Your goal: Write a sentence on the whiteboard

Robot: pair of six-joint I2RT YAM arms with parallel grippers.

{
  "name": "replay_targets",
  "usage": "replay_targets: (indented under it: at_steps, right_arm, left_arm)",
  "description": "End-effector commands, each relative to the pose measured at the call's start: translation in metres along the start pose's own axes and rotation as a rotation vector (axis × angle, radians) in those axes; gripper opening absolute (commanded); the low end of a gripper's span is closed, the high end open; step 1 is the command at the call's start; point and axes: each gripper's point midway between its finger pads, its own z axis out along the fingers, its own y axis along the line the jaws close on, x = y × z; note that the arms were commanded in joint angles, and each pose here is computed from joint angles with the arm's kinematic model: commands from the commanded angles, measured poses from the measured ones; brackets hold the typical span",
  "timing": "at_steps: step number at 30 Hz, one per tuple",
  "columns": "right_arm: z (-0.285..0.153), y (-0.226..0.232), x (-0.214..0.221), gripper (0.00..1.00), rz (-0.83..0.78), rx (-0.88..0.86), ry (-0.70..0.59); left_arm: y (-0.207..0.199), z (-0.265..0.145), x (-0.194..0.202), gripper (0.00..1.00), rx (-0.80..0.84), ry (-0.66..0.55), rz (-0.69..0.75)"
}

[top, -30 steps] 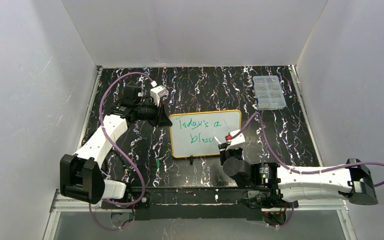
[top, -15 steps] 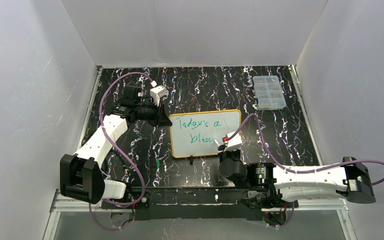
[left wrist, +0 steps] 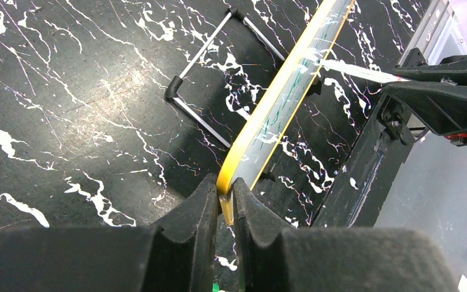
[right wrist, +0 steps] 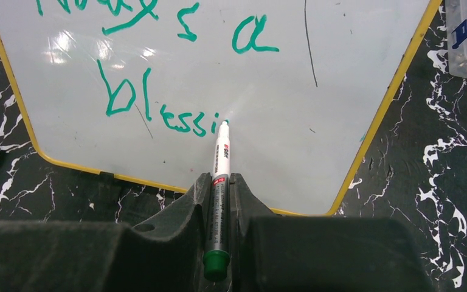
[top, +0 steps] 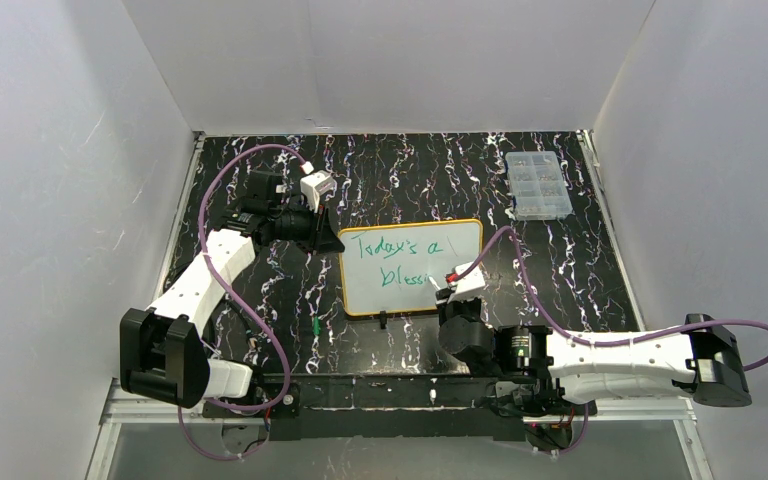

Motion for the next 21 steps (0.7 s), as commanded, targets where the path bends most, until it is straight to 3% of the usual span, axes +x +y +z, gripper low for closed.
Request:
replay_targets:
  at_steps: [1, 21]
  right_arm:
    - [0.000, -0.006, -0.023, 0.01, 0.051, 0.050, -0.073]
    - [-0.003, -0.013, 0.006, 0.01, 0.043, 0.053, 0.017]
  left_arm:
    - [-0.005, -0.009, -0.010, 0.00, -0.004, -0.036, 0.038]
    - [-0.004, -0.009, -0.009, 0.00, -0.006, -0.034, 0.037]
